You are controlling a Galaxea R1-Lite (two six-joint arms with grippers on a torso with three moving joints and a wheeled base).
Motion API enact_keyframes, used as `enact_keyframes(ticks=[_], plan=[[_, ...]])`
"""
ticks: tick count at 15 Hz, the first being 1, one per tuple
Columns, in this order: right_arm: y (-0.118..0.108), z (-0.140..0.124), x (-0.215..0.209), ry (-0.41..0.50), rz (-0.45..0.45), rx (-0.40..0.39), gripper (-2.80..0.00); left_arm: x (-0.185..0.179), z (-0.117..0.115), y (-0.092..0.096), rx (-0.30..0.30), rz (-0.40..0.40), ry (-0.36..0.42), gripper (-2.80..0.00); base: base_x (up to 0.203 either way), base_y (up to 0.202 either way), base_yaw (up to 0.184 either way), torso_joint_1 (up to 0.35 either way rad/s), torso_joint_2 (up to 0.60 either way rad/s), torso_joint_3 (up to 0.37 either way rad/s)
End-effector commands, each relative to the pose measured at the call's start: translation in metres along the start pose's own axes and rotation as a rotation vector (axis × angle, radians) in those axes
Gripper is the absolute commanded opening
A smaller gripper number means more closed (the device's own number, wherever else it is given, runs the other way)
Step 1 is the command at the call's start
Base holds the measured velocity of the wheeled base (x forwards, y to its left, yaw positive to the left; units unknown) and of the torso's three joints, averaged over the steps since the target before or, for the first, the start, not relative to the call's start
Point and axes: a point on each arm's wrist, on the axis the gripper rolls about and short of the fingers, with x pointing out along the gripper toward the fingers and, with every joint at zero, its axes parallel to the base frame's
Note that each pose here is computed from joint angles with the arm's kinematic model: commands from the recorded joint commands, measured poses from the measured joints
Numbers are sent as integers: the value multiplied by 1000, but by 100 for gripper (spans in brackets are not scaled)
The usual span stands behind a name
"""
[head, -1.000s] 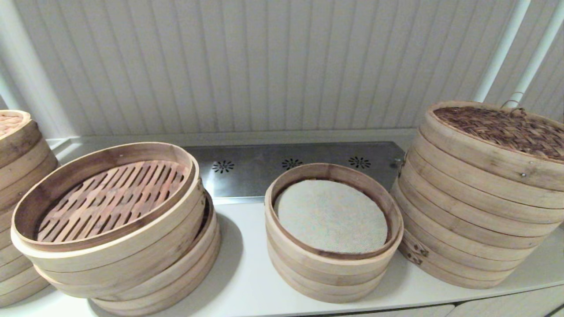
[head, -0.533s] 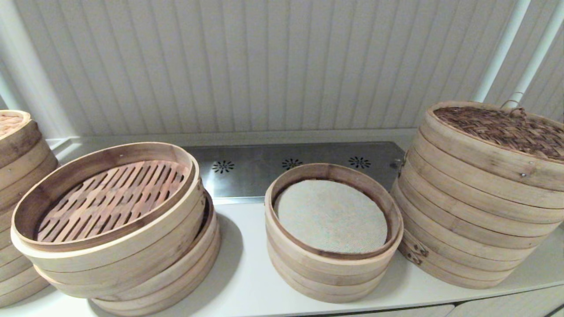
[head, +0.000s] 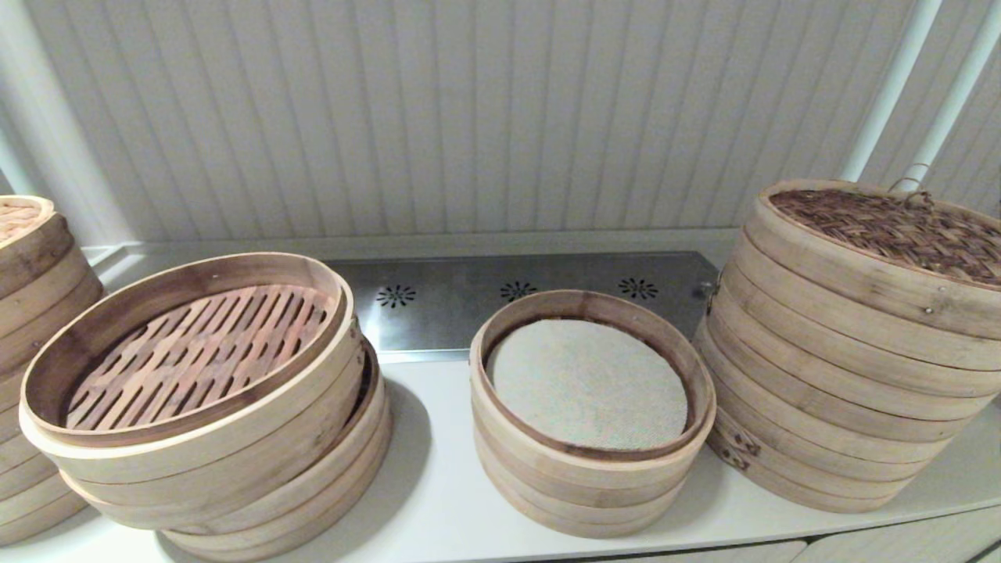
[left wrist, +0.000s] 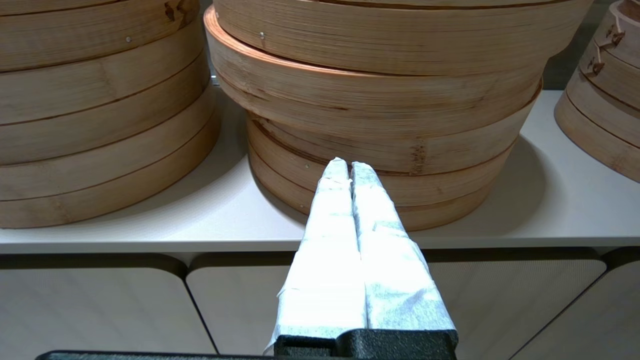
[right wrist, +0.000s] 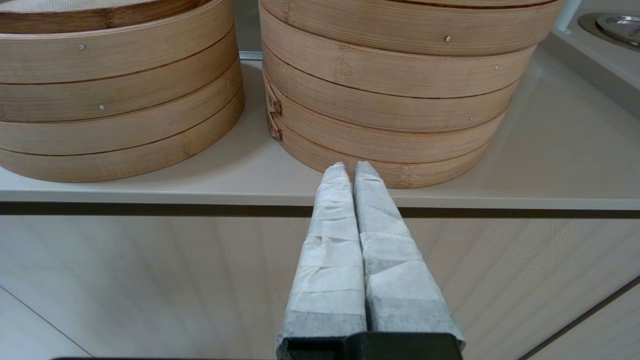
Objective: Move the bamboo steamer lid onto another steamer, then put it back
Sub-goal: Pick up the steamer
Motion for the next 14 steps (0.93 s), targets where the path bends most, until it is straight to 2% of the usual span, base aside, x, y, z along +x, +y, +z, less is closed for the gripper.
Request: enact_keyframes(ticks=[1,14], plan=[[0,-1,0,8,2,0,-280,0,0,0,0,0,0,-280,0,0,0,0,0,0],[0,2,-1,-4,-3,-2,-280,0,0,0,0,0,1,-280,0,0,0,0,0,0]])
